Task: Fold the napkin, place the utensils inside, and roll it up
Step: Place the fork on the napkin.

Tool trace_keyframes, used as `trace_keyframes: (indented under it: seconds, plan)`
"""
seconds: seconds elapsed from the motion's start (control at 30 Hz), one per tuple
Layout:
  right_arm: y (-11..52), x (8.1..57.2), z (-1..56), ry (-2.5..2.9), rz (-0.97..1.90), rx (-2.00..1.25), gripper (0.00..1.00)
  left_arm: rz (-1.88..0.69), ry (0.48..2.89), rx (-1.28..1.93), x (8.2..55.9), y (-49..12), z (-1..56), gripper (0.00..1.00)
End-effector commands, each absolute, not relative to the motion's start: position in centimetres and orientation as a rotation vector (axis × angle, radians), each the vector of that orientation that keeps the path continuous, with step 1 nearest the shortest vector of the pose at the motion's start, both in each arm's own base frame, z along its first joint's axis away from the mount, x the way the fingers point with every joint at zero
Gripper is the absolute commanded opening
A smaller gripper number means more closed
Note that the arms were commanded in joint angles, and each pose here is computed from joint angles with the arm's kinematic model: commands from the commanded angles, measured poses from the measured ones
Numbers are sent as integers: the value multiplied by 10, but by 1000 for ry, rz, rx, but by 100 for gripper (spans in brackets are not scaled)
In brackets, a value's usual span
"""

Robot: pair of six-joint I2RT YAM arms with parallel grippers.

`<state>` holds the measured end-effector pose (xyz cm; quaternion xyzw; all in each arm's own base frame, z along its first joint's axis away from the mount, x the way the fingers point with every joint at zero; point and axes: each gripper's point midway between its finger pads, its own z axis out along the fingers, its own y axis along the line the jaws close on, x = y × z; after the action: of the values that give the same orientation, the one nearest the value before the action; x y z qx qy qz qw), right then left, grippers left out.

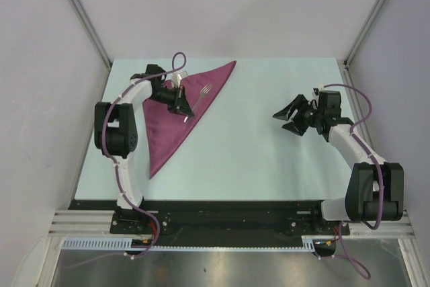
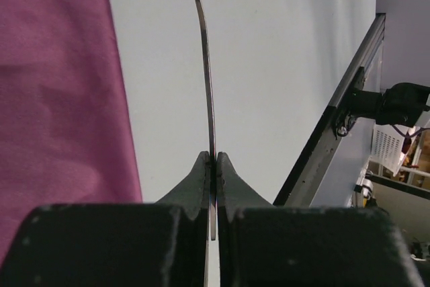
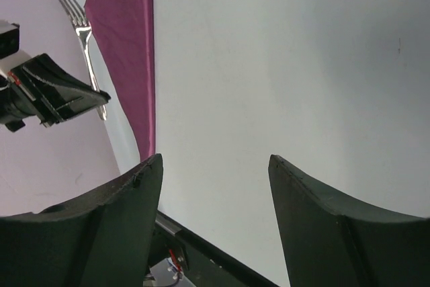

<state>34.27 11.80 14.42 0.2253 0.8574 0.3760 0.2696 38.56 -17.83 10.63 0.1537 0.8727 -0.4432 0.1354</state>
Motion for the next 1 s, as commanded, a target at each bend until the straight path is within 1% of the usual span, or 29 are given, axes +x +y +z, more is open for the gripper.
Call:
trace_keyframes:
  seconds: [0.0,0.2,0.5,0.53,0.77,0.87,0.97]
  plan:
    - [124,348,153,2279,1054,520,69,-1389,2520,484,391,-164,107,0]
    - [115,346,145,2284,1037,550,70,-1345,2592,388,413,-140,80,0]
    - [113,344,143,2291,1019,557,70,-1364,2629,371,417,-140,58,0]
    - [113,344,143,2291,1021,557,70,-1363,2637,331,420,-129,52,0]
    - [112,341,141,2300,1008,552,70,-1364,2653,274,425,-124,44,1]
    - [112,340,140,2301,1008,555,70,-1342,2674,256,428,-123,40,6]
    - [112,339,140,2300,1010,551,70,-1338,2685,245,428,-122,38,16]
